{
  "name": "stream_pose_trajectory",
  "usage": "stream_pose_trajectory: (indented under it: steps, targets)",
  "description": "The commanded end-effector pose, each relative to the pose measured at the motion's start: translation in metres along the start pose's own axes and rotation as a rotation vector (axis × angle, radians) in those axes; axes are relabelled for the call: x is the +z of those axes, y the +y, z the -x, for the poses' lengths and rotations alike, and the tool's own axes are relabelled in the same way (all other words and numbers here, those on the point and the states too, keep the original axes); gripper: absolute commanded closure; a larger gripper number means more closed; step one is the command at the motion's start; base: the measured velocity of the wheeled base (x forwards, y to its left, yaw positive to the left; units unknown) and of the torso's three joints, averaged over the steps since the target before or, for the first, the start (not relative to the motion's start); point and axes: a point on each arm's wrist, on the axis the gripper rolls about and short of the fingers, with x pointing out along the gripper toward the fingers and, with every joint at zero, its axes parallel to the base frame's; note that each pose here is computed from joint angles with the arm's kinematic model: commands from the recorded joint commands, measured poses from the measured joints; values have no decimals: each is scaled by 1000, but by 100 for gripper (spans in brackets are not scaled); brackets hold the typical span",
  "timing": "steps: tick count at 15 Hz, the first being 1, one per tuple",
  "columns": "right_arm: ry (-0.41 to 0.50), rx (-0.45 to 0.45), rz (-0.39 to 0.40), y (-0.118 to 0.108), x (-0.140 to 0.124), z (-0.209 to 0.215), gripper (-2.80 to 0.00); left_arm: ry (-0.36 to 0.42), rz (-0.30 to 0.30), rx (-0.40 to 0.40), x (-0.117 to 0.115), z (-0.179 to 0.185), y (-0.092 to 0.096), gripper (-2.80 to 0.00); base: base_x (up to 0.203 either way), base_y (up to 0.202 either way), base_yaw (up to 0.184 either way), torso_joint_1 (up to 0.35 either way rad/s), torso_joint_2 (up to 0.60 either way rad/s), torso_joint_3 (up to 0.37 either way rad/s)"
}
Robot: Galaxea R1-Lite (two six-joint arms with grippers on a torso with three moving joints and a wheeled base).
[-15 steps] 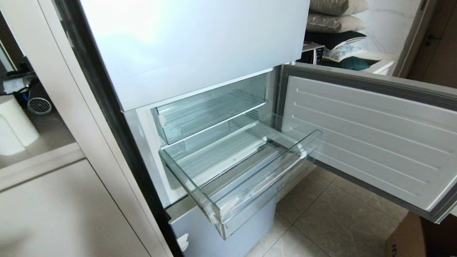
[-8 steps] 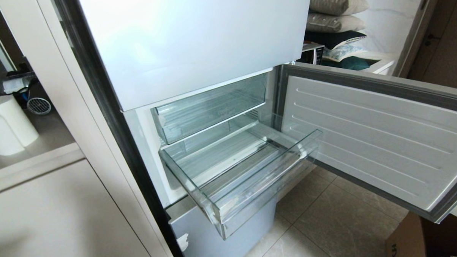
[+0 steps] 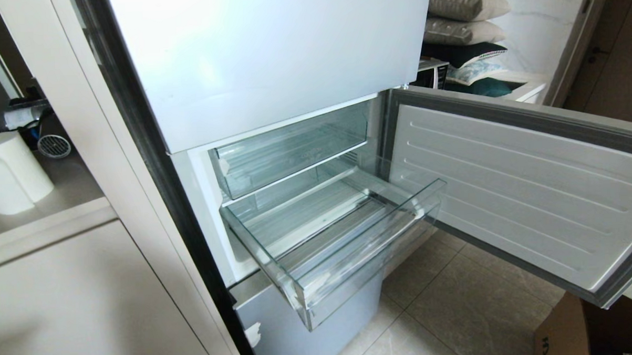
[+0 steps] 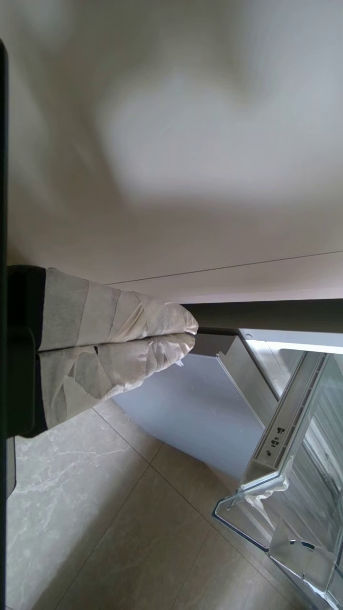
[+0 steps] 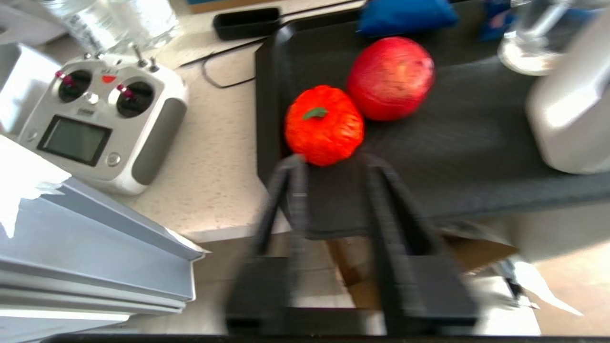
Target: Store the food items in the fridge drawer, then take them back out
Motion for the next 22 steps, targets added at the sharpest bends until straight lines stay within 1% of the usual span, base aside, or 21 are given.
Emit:
stream_pose_trajectory:
  steps: [1,6,9,15,17,19,22]
  targets:
    - [47,20,-7,-5,-7,-21,-280,3,0,1,0,0,0,0,0,0,0,0,0,0]
    - [75,48,42,-25,-8,-53,-280,3,-1,1,0,0,0,0,0,0,0,0,0,0]
    - [68,148,52,-32,-12,-63,-280,2,-1,1,0,0,0,0,0,0,0,0,0,0]
    - [63,157,77,-41,-13,-99,-280,2,-1,1,0,0,0,0,0,0,0,0,0,0]
    - [68,167,99,-44,-16,-111,-280,3,1,1,0,0,0,0,0,0,0,0,0,0]
    - [84,216,132,-45,-23,-120,-280,3,-1,1,0,0,0,0,0,0,0,0,0,0]
    - [96,265,143,-47,-31,-136,-280,3,1,1,0,0,0,0,0,0,0,0,0,0]
